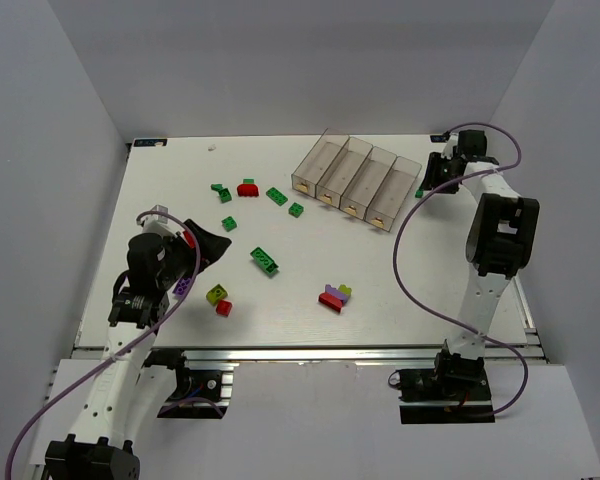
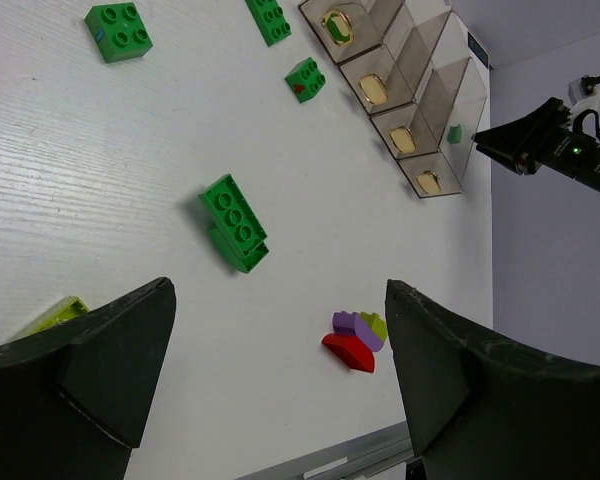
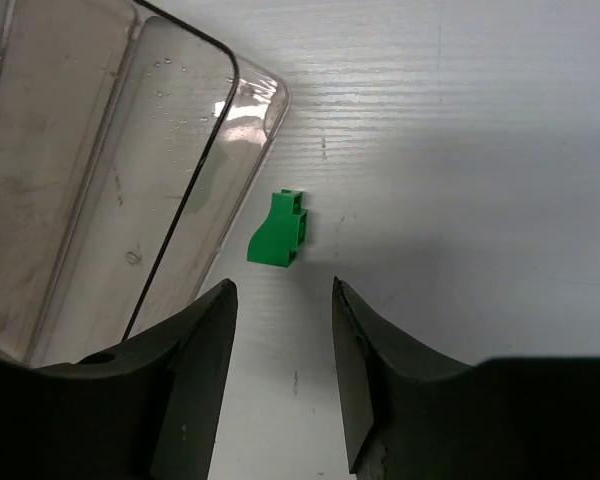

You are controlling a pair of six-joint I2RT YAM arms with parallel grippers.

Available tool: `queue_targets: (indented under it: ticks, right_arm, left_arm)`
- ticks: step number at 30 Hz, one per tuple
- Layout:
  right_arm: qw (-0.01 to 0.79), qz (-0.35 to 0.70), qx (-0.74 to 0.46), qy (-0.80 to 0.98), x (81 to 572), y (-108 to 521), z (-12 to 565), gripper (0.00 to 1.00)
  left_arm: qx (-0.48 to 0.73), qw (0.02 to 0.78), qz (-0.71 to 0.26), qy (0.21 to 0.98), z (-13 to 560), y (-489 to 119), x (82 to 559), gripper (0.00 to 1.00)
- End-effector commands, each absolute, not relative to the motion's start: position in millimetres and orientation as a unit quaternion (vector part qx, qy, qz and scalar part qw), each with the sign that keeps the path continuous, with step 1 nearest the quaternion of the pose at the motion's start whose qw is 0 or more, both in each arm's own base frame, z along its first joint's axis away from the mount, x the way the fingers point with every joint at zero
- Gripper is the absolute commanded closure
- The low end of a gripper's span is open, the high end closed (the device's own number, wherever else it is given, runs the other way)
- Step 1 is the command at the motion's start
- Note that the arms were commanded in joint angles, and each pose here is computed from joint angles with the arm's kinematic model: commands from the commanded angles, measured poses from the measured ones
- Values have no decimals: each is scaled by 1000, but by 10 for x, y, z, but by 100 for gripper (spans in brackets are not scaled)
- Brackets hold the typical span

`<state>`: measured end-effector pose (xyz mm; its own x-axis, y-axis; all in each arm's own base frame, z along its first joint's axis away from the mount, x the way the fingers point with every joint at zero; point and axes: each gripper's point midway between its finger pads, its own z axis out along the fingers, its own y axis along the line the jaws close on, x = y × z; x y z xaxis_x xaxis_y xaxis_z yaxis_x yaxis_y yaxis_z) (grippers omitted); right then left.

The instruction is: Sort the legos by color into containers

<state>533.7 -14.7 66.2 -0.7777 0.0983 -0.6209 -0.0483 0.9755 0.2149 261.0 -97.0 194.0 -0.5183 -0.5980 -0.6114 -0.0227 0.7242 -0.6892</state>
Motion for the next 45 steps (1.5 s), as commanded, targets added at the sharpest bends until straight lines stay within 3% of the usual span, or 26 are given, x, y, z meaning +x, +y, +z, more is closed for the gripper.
queue_targets:
  ticks: [1,11,27,35,45]
  right_arm:
    - [371,107,31,922,5607,-202,848,52]
    - [359,103,24,927,5682,-29,646,48]
    - [318,75,41,944,5467,-49,313,50]
    - [314,63,40,946,5454,-99,260,58]
    - [314,45,28,948,5476,-182,183,60]
  left_arm:
    - [-197,457,-320,806,2004,-971,2640,5]
    - [-191,443,-311,819,1936,-978,2715,5]
    - [-183,444,-310,821,1928,-982,2720,5]
    - [-185,449,-314,816,2014,-986,2707,6]
    - [-187,449,-319,814,2020,-992,2666,5]
